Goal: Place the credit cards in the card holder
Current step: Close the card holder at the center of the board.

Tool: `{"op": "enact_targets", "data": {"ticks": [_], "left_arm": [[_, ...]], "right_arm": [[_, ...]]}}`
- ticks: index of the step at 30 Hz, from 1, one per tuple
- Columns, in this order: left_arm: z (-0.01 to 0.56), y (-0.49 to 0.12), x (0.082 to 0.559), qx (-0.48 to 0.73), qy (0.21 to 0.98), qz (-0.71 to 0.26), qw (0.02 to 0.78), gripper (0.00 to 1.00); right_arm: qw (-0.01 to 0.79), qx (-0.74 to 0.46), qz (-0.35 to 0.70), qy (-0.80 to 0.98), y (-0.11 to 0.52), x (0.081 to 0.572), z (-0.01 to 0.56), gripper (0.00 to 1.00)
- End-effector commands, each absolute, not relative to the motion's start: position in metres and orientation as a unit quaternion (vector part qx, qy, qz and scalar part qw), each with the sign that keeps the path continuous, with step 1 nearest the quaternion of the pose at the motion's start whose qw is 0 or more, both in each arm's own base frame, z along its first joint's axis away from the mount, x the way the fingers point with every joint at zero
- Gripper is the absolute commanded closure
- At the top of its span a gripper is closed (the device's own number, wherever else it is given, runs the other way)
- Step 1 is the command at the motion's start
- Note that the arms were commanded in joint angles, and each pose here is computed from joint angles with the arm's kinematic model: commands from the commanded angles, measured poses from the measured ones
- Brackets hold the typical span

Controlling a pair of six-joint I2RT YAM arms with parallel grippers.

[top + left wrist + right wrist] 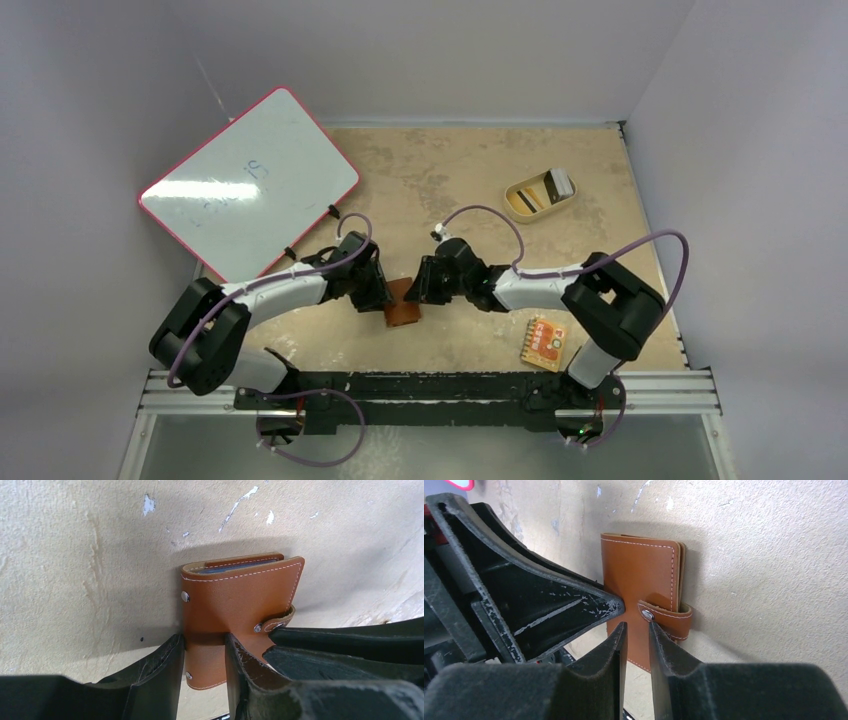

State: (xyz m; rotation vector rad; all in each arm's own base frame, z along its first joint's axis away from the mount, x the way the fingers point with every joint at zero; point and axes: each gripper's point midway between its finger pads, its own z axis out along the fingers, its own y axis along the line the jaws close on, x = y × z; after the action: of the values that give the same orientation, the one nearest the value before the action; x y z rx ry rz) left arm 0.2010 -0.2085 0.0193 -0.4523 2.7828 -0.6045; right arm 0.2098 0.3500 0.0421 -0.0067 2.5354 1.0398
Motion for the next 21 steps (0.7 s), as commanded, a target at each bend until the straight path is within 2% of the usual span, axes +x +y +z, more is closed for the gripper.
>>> {"op": "enact_targets", "data": {"ticks": [1, 7, 10, 13, 21], "left_arm": [[0.009, -0.205, 0.196, -0.160, 0.959, -0.200, 0.122, 0.66], [0.006, -0.204, 0.195, -0.159, 0.960, -0.197, 0.123, 0.66], [0.008, -0.204, 0.196, -0.161, 0.959, -0.198, 0.125, 0.66], [0.011, -0.206, 0.198, -0.164, 0.956, -0.204, 0.129, 0.66], [0.016, -0.218, 0.201, -0.179, 0.944, -0.245, 0.131, 0.66]], "right_arm": [[0.208, -0.011, 0.381, 0.901, 0.359, 0.215, 0.049, 0.76], [0.223, -0.014, 0.355, 0.908, 0.351, 0.220, 0.065, 0.76], [0.244, -0.005, 0.318, 0.916, 0.340, 0.229, 0.076, 0.72], [0.246, -0.002, 0.293, 0.924, 0.335, 0.230, 0.077, 0.69], [0.261, 0.001, 0.215, 0.941, 0.328, 0.233, 0.071, 0.68]]}}
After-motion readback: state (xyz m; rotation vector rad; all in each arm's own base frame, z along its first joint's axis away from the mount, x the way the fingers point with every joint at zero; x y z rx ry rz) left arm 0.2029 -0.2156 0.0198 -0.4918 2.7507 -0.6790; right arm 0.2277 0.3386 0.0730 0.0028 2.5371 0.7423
